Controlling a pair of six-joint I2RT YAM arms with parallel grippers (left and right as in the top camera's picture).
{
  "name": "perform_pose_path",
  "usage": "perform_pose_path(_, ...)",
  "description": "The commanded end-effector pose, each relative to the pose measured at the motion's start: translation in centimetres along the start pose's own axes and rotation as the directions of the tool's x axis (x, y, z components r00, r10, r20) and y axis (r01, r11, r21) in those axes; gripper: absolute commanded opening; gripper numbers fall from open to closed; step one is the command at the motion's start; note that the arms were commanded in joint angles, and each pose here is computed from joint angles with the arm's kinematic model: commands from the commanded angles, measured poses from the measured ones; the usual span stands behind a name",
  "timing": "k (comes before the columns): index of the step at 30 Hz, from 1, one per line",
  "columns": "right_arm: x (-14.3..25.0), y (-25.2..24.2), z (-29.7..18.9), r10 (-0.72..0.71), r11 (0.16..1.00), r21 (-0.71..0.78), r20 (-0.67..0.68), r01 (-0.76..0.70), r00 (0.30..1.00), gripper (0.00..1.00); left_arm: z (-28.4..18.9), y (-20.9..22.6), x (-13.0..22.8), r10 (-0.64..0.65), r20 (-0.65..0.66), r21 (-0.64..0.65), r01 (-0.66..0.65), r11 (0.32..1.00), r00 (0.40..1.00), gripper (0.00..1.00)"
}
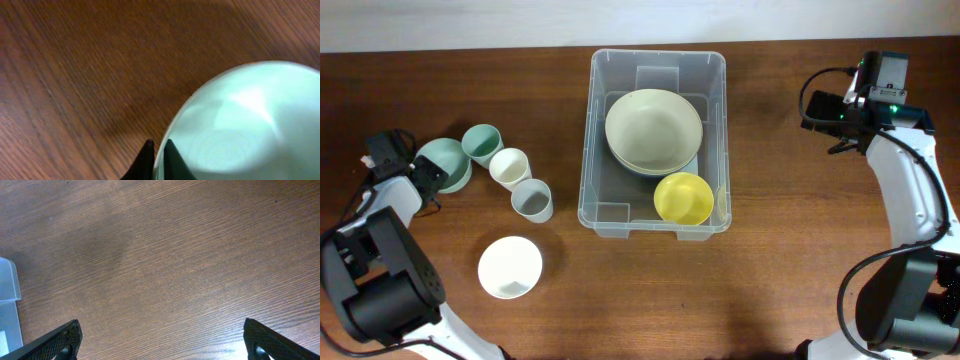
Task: Pack container
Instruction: 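Grasp the mint-green bowl rim with the left gripper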
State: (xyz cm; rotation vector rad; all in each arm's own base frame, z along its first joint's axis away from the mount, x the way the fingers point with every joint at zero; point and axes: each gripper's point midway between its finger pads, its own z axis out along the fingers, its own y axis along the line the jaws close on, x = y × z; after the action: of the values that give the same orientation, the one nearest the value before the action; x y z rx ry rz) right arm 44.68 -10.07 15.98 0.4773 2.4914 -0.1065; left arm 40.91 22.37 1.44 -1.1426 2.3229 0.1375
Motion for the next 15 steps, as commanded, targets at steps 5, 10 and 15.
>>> perform_pose_path(5,-1.0,-0.2,-1.2,0.013,1.0,0.005,0.039,-0.014,0.999,0.99,-3.7,3.2,-4.8,-0.051,0.083,-0.036,0.054,0.998,0.995,0.01)
perform_pose_path(10,-1.0,-0.2,-1.2,0.013,1.0,0.005,0.039,-0.014,0.999,0.99,-10.0,2.6,-8.8,-0.081,0.203,0.043,0.073,0.996,0.976,0.01)
perform_pose_path(15,-1.0,-0.2,-1.2,0.013,1.0,0.005,0.039,-0.014,0.999,0.99,-16.9,-2.6,-9.7,-0.071,0.242,0.319,-0.01,0.948,0.968,0.01)
